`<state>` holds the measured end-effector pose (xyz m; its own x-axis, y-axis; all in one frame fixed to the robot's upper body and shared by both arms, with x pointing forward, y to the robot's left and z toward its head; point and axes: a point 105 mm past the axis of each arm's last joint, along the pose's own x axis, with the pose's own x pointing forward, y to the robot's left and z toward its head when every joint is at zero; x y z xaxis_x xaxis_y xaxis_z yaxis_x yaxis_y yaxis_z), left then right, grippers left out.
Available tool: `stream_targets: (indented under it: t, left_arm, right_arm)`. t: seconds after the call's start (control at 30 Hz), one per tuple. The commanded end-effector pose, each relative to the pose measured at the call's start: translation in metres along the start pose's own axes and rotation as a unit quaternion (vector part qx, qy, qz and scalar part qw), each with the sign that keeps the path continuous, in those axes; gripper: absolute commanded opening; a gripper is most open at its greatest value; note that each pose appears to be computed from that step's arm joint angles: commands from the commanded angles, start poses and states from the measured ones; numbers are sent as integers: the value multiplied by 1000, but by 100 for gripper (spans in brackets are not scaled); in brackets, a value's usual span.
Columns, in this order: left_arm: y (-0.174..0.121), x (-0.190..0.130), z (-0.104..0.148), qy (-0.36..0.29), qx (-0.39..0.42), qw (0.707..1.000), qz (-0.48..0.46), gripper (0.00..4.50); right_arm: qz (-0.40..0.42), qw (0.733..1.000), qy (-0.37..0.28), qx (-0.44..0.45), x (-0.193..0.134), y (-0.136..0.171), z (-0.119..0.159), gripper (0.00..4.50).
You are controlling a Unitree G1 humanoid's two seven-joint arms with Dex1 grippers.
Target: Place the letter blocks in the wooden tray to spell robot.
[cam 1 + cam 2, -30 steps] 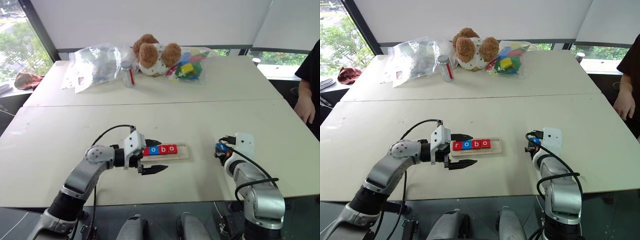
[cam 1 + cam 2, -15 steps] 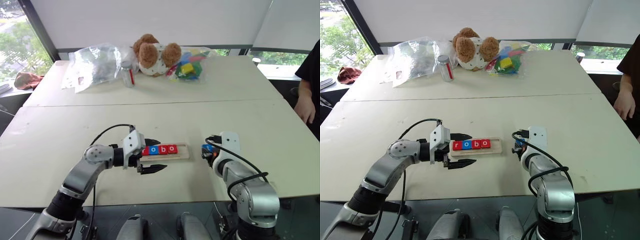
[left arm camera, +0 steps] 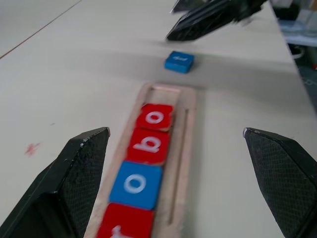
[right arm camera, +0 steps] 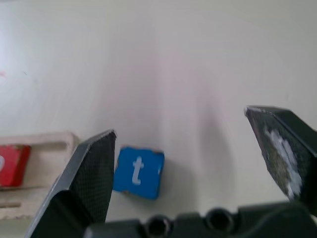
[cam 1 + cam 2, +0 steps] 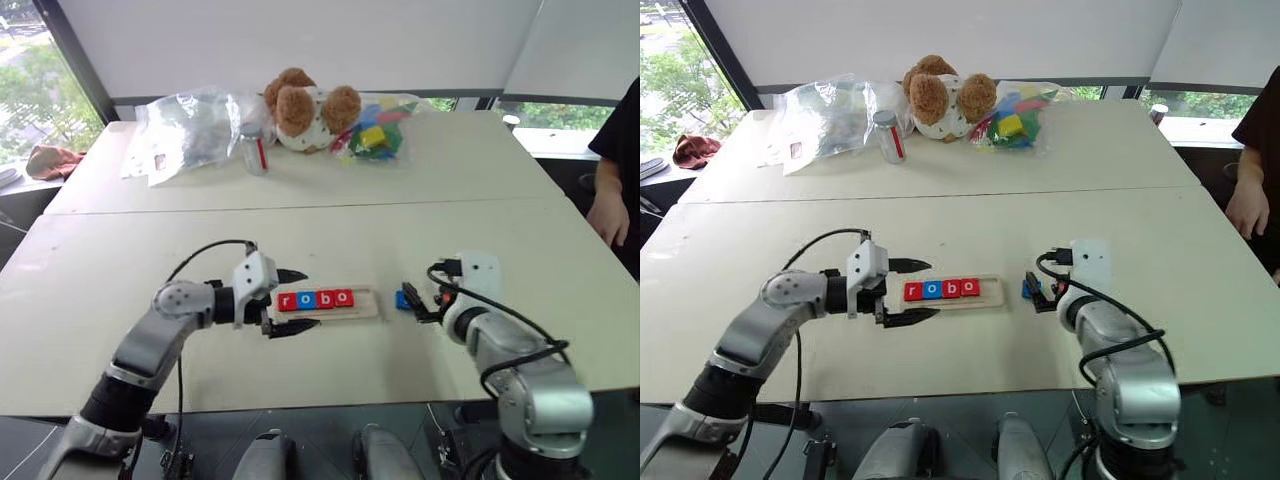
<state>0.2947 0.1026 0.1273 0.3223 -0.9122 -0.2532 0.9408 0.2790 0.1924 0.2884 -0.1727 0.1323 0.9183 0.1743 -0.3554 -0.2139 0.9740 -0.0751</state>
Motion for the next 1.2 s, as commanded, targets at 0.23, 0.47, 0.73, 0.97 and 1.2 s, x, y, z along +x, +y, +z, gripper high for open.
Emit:
stream_targets:
  t: [0.23,0.47,0.73,0.97,1.2]
  left_arm:
    - [0,-32,10,17,30,999,-33,450]
    - [-8,-39,13,24,26,999,-34,450]
    - [-8,-44,12,31,22,999,-14,450]
    - [-7,-44,9,35,19,999,-5,450]
    - [-4,-47,3,49,16,999,-1,450]
  right_arm:
    - [301,925,-18,-229,-1,-31,-9,448]
    - [378,885,-15,-272,23,-43,-16,448]
    - [413,868,-12,-276,31,-35,-26,448]
    - [418,867,-23,-270,38,-28,-29,321]
    - [420,863,-32,-278,39,-25,-24,114]
